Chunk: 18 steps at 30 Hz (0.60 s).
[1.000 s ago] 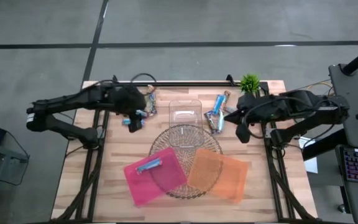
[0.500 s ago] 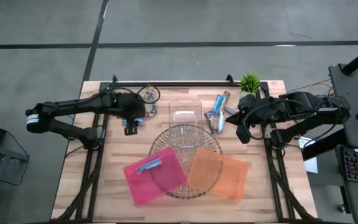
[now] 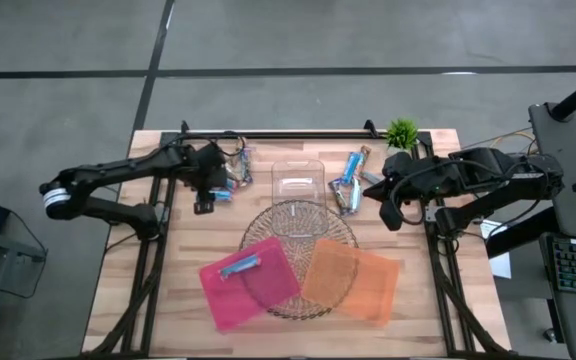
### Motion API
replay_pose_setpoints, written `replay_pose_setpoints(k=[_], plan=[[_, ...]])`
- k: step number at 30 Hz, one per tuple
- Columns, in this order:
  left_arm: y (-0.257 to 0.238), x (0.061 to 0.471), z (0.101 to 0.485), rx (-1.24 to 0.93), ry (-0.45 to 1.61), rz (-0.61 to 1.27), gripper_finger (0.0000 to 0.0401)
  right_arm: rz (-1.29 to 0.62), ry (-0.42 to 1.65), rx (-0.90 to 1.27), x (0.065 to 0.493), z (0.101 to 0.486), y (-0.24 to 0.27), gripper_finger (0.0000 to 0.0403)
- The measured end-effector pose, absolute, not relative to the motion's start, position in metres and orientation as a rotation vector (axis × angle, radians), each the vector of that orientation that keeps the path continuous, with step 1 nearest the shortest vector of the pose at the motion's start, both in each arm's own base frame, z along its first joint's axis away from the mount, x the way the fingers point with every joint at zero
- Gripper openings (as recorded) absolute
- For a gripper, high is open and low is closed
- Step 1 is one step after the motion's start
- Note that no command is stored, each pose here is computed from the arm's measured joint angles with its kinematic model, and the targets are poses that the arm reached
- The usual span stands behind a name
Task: Pick and place Granola Bars by type
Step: Put the red granola bar into the red bin
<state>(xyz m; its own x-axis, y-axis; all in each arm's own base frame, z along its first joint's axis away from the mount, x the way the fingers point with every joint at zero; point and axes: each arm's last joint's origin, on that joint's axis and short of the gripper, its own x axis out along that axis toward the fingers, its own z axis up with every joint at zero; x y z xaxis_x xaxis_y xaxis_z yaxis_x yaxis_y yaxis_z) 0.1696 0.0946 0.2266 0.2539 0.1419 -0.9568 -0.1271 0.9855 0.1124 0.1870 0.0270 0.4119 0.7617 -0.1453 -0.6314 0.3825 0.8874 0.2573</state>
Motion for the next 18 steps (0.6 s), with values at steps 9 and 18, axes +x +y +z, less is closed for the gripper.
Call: replay_pose_setpoints(k=[9, 18], plan=[[0.106, 0.187, 0.200, 0.031, 1.342, 0.128, 0.0183, -0.297, 0.649, 0.388, 0.187, 0.411, 0.027, 0.0008], [0.114, 0.201, 0.173, 0.013, 1.426, 0.084, 0.0183, -0.299, 0.649, 0.387, 0.187, 0.411, 0.027, 0.0008]])
